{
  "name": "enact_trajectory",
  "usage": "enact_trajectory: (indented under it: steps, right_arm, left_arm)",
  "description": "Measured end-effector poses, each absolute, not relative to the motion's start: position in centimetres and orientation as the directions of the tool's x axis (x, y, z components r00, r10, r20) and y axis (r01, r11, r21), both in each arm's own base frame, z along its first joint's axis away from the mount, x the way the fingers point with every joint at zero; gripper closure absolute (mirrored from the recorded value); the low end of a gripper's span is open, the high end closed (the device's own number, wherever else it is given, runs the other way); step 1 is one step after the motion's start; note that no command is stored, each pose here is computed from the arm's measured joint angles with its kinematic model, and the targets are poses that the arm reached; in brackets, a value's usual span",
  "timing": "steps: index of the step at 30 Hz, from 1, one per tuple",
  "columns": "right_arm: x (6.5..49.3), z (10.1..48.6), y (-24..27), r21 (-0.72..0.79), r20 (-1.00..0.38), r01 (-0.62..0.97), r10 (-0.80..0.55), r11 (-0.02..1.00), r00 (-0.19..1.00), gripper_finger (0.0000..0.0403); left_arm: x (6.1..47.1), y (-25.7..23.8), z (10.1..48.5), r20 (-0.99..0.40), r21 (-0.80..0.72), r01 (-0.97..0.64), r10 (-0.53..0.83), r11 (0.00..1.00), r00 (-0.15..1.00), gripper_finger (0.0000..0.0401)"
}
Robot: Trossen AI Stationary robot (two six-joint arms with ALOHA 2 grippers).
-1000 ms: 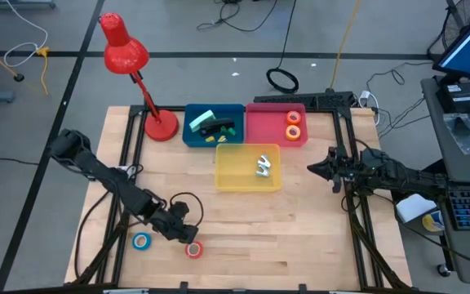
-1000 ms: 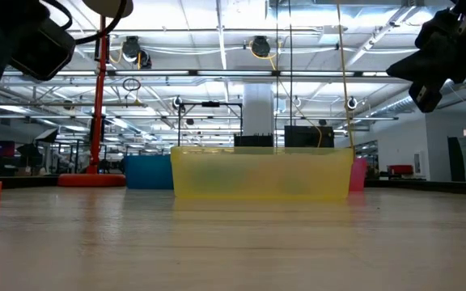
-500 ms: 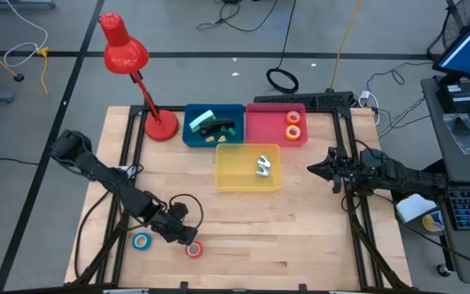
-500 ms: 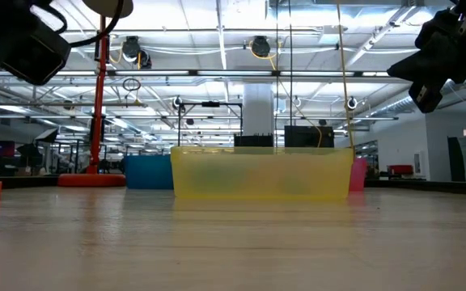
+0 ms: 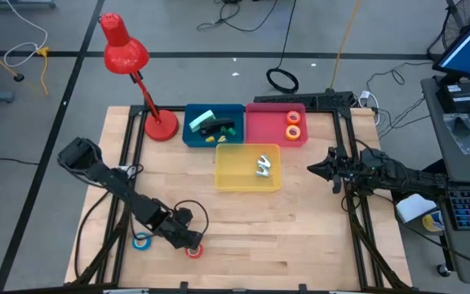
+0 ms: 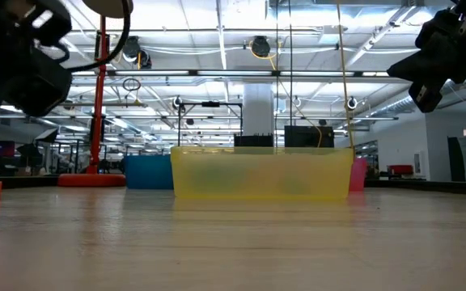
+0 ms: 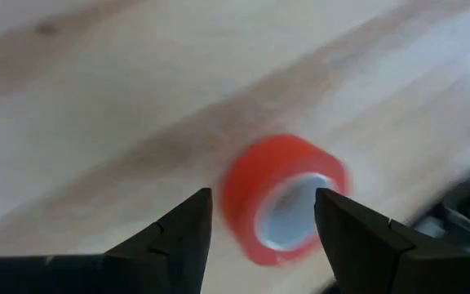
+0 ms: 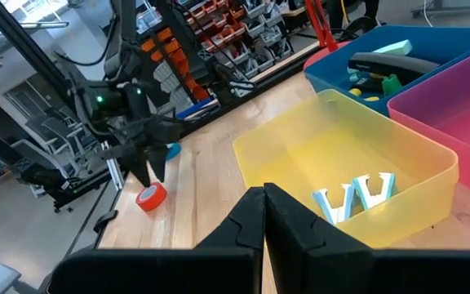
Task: Pick and place Stapler, Stapler remover, tape
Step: Put the red tape into the red bin
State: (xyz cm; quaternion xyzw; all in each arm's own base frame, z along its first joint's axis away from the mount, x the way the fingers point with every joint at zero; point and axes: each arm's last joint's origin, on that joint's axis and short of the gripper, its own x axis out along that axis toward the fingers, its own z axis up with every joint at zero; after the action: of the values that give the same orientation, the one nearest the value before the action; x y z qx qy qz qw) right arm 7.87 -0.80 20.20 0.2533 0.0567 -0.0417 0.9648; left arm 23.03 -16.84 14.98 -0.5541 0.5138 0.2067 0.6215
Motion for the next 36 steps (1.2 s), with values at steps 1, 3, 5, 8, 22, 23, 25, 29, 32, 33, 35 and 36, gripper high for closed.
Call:
enact_trajectory:
  steps: [1, 3, 5, 8, 22, 23, 25, 29, 32, 33, 35, 36]
  right_arm:
    - [7.9, 20.2, -0.8, 0.484, -0.131, 0.110, -0.052, 0.868, 0.990, 0.0403]
    - [7.9, 20.2, -0.8, 0.484, -0.132, 0.110, -0.052, 0.868, 0.990, 0.0403]
    - [7.9, 20.2, -0.8, 0.484, -0.131, 0.110, -0.052, 0.868, 0.990, 0.0403]
    - [7.9, 20.2, -0.8, 0.484, -0.131, 0.110, -0.053, 0.868, 0.990, 0.0403]
    - [7.9, 20.2, -0.8, 0.452, -0.131, 0.107, -0.052, 0.885, 0.990, 0.0403]
    - [7.9, 20.2, -0.8, 0.448, -0.131, 0.107, -0.053, 0.888, 0.990, 0.0403]
    - [7.9, 20.2, -0.8, 0.445, -0.131, 0.106, -0.053, 0.889, 0.990, 0.0403]
    - [7.9, 20.2, -0.8, 0.445, -0.131, 0.106, -0.052, 0.889, 0.990, 0.0403]
    - [7.9, 20.2, -0.8, 0.445, -0.131, 0.106, -0.052, 0.889, 0.990, 0.0403]
    - [7.9, 20.2, -0.8, 0.445, -0.131, 0.106, -0.052, 0.889, 0.990, 0.0403]
    - [7.9, 20.2, -0.8, 0.445, -0.131, 0.106, -0.052, 0.889, 0.990, 0.0403]
    - [7.9, 20.2, -0.8, 0.445, -0.131, 0.106, -0.052, 0.889, 0.990, 0.0403]
  left_arm:
    - [23.1, -16.9, 14.7, -0.874, -0.466, -0.831, -0.306, 0.304, 0.378, 0.0185]
    - [23.2, -17.0, 14.0, -0.880, -0.453, -0.837, -0.303, 0.307, 0.365, 0.0185]
    - [23.4, -17.2, 13.6, -0.880, -0.448, -0.840, -0.320, 0.307, 0.352, 0.0185]
    - [23.4, -17.3, 13.0, -0.889, -0.416, -0.858, -0.331, 0.300, 0.315, 0.0185]
    - [23.1, -17.2, 12.6, -0.907, -0.375, -0.862, -0.329, 0.341, 0.264, 0.0185]
    - [23.1, -17.2, 12.5, -0.910, -0.368, -0.861, -0.326, 0.350, 0.256, 0.0185]
    - [22.9, -17.1, 12.5, -0.917, -0.352, -0.863, -0.318, 0.362, 0.240, 0.0185]
    - [22.8, -17.0, 12.4, -0.925, -0.329, -0.868, -0.312, 0.371, 0.217, 0.0199]
    - [22.7, -16.9, 12.3, -0.928, -0.320, -0.871, -0.308, 0.374, 0.208, 0.0235]
    - [22.6, -16.9, 12.3, -0.930, -0.316, -0.871, -0.307, 0.375, 0.205, 0.0250]
    - [22.6, -16.9, 12.2, -0.931, -0.311, -0.873, -0.305, 0.376, 0.200, 0.0285]
    - [22.6, -16.9, 12.2, -0.932, -0.308, -0.874, -0.304, 0.377, 0.197, 0.0302]
